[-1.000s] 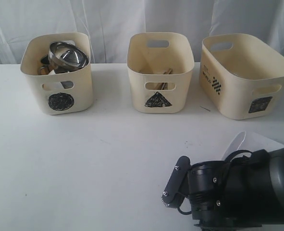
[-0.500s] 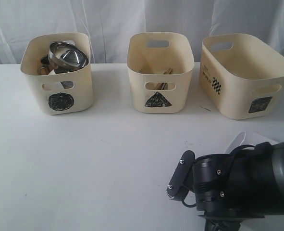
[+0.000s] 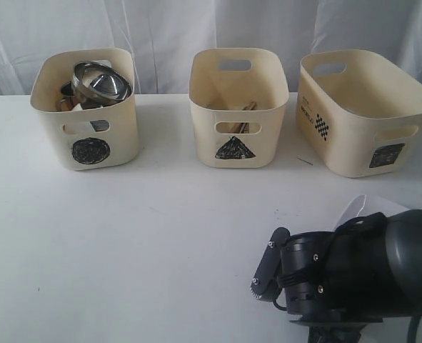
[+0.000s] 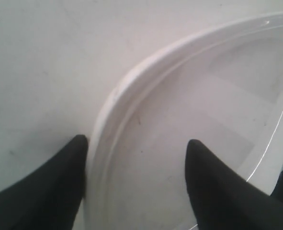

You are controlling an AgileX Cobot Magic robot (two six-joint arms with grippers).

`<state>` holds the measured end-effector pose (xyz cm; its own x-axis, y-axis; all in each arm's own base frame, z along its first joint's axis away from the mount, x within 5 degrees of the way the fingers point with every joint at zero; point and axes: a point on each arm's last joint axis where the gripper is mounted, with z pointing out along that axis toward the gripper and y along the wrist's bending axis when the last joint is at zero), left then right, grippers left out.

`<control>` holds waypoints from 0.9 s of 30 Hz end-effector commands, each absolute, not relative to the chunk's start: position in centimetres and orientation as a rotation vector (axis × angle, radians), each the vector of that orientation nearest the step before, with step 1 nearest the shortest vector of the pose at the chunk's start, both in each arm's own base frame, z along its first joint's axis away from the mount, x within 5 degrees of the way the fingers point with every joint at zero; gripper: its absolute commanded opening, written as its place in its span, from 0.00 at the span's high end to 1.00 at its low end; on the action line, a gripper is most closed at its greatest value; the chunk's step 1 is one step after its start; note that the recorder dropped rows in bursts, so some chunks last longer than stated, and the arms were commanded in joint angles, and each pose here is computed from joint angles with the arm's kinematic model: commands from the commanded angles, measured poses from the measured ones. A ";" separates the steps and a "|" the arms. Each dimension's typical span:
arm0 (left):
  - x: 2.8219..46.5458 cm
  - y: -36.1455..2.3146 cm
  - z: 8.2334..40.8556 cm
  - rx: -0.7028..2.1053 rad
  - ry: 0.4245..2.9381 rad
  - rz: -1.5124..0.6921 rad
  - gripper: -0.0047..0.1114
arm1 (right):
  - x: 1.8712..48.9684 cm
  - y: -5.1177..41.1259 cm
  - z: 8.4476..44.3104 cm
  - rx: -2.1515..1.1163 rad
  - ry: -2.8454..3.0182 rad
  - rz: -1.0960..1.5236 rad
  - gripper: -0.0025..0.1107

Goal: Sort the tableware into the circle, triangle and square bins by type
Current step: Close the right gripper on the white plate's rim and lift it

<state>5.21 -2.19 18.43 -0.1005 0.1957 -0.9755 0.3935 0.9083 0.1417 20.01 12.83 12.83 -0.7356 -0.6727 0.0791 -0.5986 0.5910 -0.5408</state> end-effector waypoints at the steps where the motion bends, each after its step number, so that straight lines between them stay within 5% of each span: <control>1: 5.2 -2.2 18.4 0.453 1.680 -0.177 0.96 | 20.0 12.7 12.3 -1.062 2.709 -0.823 0.48; 6: 5.2 -2.2 18.4 0.453 1.680 -0.177 0.96 | 20.0 12.7 12.3 -1.062 2.709 -0.823 0.52; 16: 5.2 -2.2 18.4 0.453 1.680 -0.177 0.96 | 20.3 12.8 12.5 -1.084 2.670 -0.810 0.98; 27: 5.2 -2.2 18.4 0.453 1.680 -0.177 0.96 | 20.2 12.6 15.0 -1.024 2.609 -0.759 0.98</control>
<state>5.21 -2.19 18.43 -0.1005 0.1957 -0.9755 0.3935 0.9083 0.1417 20.24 12.75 14.27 -0.7334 -0.6798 -0.0006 -0.5683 0.6136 -0.5482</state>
